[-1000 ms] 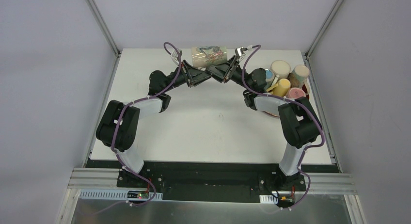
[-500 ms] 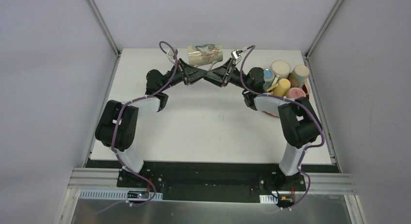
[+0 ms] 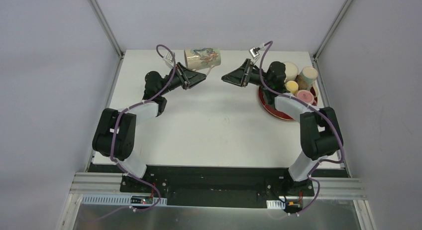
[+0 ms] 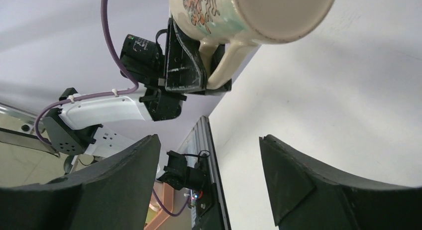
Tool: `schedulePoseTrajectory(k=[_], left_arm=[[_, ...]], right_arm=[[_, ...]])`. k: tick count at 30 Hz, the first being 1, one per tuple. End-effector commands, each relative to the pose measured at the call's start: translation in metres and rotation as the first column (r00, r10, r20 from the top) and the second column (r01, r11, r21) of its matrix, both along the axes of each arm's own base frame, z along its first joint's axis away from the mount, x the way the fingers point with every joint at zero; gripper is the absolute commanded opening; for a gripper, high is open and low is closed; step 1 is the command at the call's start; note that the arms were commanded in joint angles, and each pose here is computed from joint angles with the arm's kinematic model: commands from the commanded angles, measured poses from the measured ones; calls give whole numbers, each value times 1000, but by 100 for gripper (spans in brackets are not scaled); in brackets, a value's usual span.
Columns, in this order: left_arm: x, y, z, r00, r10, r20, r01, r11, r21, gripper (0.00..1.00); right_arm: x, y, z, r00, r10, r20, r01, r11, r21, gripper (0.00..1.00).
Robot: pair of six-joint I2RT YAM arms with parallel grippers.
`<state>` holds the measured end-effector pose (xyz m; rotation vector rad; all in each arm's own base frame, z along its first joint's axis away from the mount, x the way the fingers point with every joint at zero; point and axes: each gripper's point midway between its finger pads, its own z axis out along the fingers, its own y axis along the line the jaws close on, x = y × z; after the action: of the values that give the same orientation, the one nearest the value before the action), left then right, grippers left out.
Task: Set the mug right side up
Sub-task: Turn over the cup on the tray.
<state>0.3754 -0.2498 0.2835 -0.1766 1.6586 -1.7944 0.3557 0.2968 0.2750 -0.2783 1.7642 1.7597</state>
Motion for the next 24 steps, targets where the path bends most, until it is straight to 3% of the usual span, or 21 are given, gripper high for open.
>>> schedulePoseTrajectory(k=[1,10,18,24], left_arm=[[-6,22,56,953,106,285,-113,994,9,0],[2,41,38,935,148,322,-203,969,142,0],[11,67,23,916,179,358,-286,918,274,0],[14,87,18,899,188,395,-342,866,365,0]], right_arm=[[-11,-20,21,990,29,138,-18,997,-78,80],[-33,-55,-26,976,47,213,52,898,-438,82],[-60,-91,-39,948,78,310,141,768,-625,83],[-93,-114,-47,911,159,382,170,697,-696,87]])
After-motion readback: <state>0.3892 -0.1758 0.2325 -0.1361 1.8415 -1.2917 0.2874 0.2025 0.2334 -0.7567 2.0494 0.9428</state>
